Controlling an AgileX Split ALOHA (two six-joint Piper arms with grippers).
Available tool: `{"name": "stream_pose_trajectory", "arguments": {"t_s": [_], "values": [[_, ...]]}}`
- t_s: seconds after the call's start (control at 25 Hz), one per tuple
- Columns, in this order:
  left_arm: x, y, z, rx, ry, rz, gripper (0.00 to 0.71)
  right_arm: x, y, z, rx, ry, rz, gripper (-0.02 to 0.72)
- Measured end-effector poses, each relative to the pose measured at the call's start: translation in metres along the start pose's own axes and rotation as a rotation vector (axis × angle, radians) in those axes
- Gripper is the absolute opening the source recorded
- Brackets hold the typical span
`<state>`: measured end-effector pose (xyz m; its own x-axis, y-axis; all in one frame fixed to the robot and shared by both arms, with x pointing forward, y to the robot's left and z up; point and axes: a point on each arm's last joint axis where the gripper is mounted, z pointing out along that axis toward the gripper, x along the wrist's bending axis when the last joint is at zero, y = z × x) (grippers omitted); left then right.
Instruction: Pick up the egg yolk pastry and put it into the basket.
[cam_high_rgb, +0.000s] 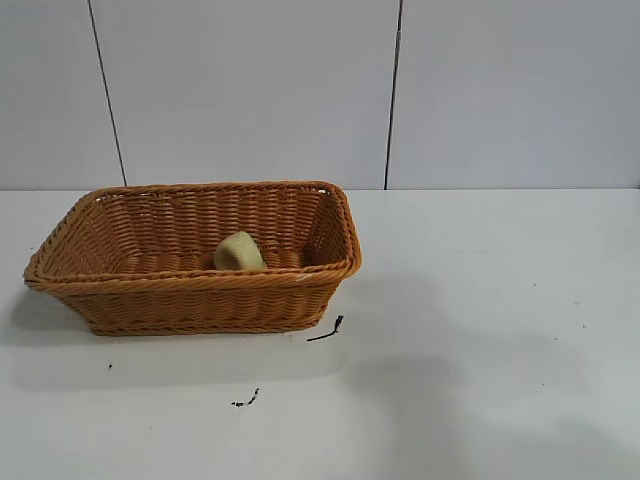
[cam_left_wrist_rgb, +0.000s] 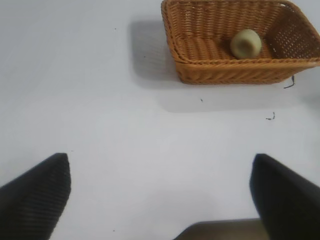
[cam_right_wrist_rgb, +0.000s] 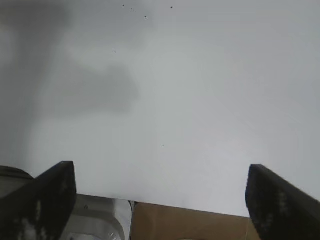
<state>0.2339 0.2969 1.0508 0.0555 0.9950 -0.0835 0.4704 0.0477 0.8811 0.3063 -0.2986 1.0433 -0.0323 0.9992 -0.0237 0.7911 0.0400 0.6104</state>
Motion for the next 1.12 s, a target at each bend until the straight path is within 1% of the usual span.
{"name": "stream_pose_trajectory", "arguments": {"t_s": [0.2, 0.48, 0.56, 1.12], "values": [[0.000, 0.000, 0.000, 0.000, 0.000, 0.000, 0.695, 0.001, -0.021, -0.027, -0.236, -0.011, 0.007, 0.634], [0.000, 0.000, 0.000, 0.000, 0.000, 0.000, 0.695, 0.003, -0.046, -0.051, -0.457, -0.020, 0.009, 0.634], [0.000, 0.000, 0.000, 0.000, 0.000, 0.000, 0.695, 0.003, -0.049, -0.053, -0.479, -0.020, 0.010, 0.634], [0.000, 0.000, 0.000, 0.000, 0.000, 0.000, 0.695, 0.003, -0.049, -0.053, -0.480, -0.019, 0.013, 0.634]]}}
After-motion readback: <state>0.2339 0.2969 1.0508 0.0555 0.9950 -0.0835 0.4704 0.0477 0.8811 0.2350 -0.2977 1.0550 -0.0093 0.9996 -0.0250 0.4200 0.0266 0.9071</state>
